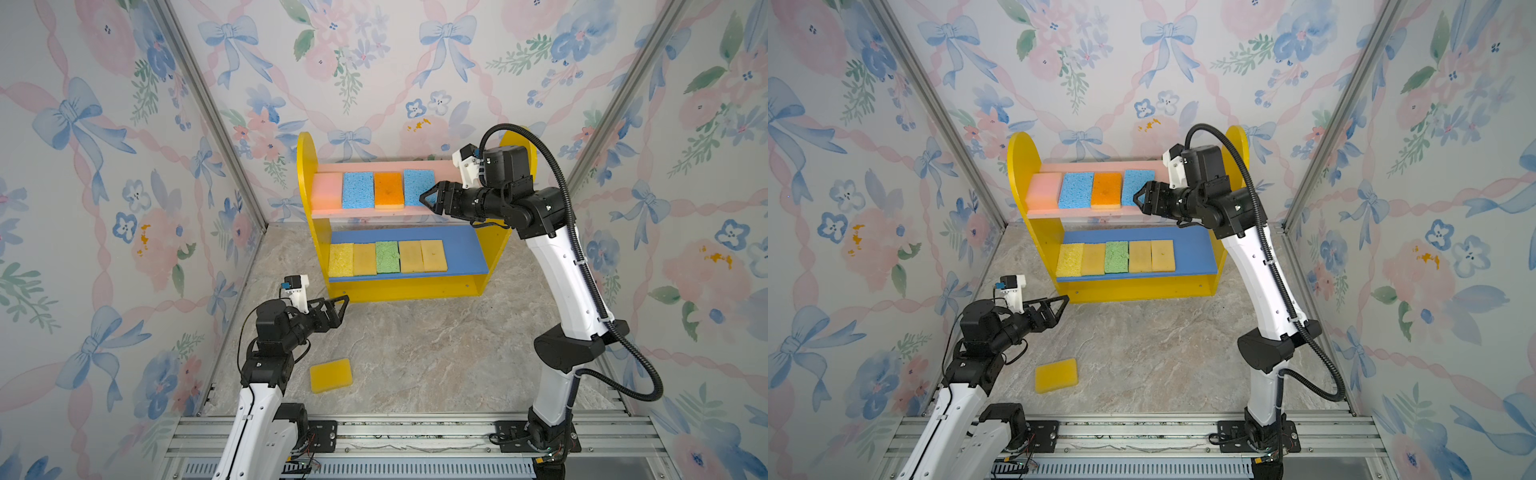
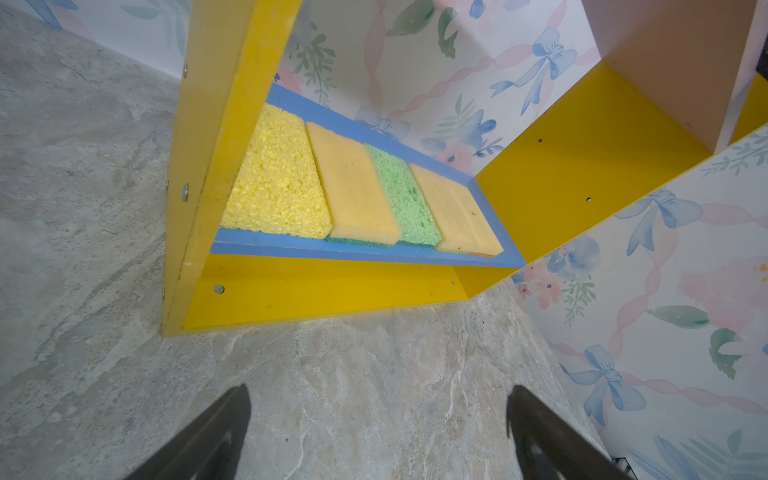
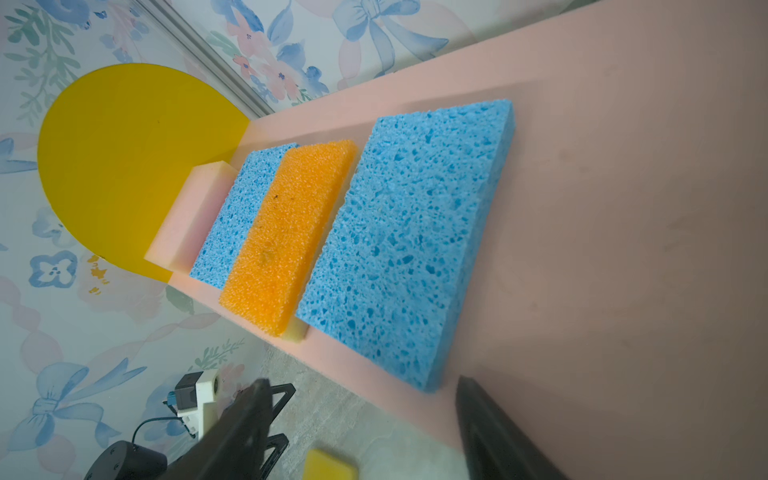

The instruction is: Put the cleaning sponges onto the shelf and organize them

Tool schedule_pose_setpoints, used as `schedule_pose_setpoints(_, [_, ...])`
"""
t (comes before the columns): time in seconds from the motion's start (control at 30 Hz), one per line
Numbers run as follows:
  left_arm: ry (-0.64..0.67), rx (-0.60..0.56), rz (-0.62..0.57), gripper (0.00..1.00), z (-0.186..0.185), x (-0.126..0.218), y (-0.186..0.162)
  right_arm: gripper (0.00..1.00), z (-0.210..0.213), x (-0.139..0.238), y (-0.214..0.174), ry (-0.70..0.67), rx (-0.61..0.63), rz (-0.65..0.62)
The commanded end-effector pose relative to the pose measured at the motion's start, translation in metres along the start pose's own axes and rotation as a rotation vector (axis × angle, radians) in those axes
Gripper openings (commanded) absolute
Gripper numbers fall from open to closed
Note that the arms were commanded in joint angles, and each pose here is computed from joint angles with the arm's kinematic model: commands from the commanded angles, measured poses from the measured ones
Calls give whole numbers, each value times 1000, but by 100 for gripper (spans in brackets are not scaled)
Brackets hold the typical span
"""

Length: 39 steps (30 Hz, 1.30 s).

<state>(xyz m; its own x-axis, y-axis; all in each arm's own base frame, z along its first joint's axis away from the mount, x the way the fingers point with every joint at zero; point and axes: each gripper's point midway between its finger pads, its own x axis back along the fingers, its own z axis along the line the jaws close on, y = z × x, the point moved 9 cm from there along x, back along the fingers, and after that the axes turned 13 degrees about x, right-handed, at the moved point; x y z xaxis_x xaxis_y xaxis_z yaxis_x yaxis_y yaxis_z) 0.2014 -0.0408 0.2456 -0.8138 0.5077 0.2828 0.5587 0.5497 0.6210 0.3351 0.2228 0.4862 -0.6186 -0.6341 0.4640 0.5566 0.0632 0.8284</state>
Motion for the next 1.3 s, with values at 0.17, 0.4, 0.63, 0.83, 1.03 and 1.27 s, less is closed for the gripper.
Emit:
schedule_pose_setpoints(0.17, [12,-11,21,98,3,-1,-5,81,6,5,-46,-66,96,203])
schedule_pose_setpoints(0.4, [16,-11,16,98,4,-1,-4,87,38,60,-63,96,121,32])
schedule_pose_setpoints(0.63, [24,2,15,98,5,-2,-5,95,15,62,-157,88,36,155])
schedule_pose_setpoints(0.83, [50,66,22,98,5,-6,-13,97,-5,32,-239,76,-107,291])
schedule_pose_setpoints(1.03, [87,116,27,98,12,-8,-20,98,3,-11,-285,43,-151,400])
schedule_pose_setpoints(1.27, [141,128,9,98,14,-6,-19,99,68,-77,-329,180,126,536])
